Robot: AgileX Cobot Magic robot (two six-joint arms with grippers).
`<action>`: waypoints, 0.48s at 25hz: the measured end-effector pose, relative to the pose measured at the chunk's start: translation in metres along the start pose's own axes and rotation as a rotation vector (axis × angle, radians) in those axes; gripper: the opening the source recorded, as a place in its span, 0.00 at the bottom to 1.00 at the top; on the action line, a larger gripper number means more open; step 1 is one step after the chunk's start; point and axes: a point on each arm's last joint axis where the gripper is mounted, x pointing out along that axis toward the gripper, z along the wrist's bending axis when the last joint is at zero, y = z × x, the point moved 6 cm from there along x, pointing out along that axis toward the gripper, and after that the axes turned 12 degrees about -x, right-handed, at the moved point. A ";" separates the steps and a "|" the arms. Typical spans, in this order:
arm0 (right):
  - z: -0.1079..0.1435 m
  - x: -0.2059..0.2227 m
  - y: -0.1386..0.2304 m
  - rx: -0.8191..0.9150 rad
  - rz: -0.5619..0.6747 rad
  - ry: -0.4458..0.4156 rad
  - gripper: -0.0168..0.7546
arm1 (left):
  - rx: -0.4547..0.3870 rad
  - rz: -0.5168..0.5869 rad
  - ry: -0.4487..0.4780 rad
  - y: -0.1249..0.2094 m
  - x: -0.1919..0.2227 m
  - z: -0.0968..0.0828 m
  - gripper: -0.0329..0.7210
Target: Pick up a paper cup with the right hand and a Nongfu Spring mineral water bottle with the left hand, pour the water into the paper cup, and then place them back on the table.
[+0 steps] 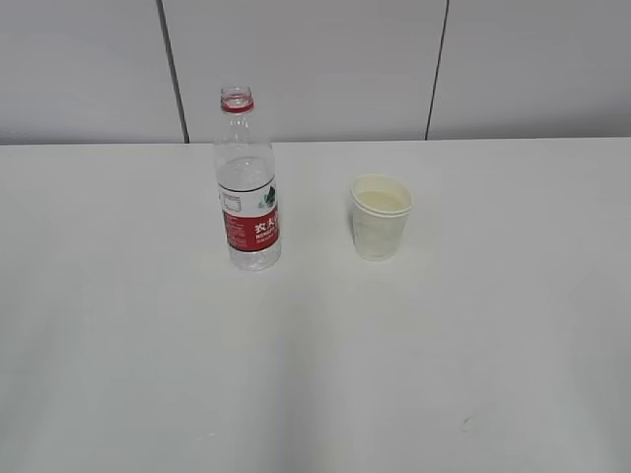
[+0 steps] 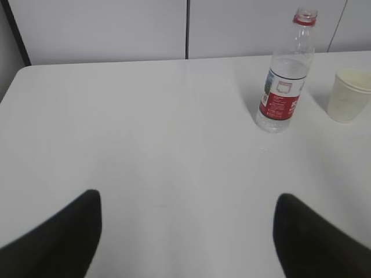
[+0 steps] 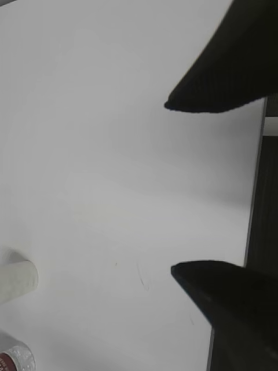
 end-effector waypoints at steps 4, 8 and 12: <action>0.000 0.000 0.000 0.000 0.000 0.000 0.78 | 0.000 0.048 -0.009 0.008 0.001 0.002 0.78; 0.000 0.000 0.000 0.000 0.000 0.000 0.78 | 0.004 0.113 -0.027 0.020 0.006 0.005 0.78; 0.000 0.000 0.000 0.000 0.000 0.000 0.78 | 0.004 0.114 -0.028 0.021 0.006 0.005 0.78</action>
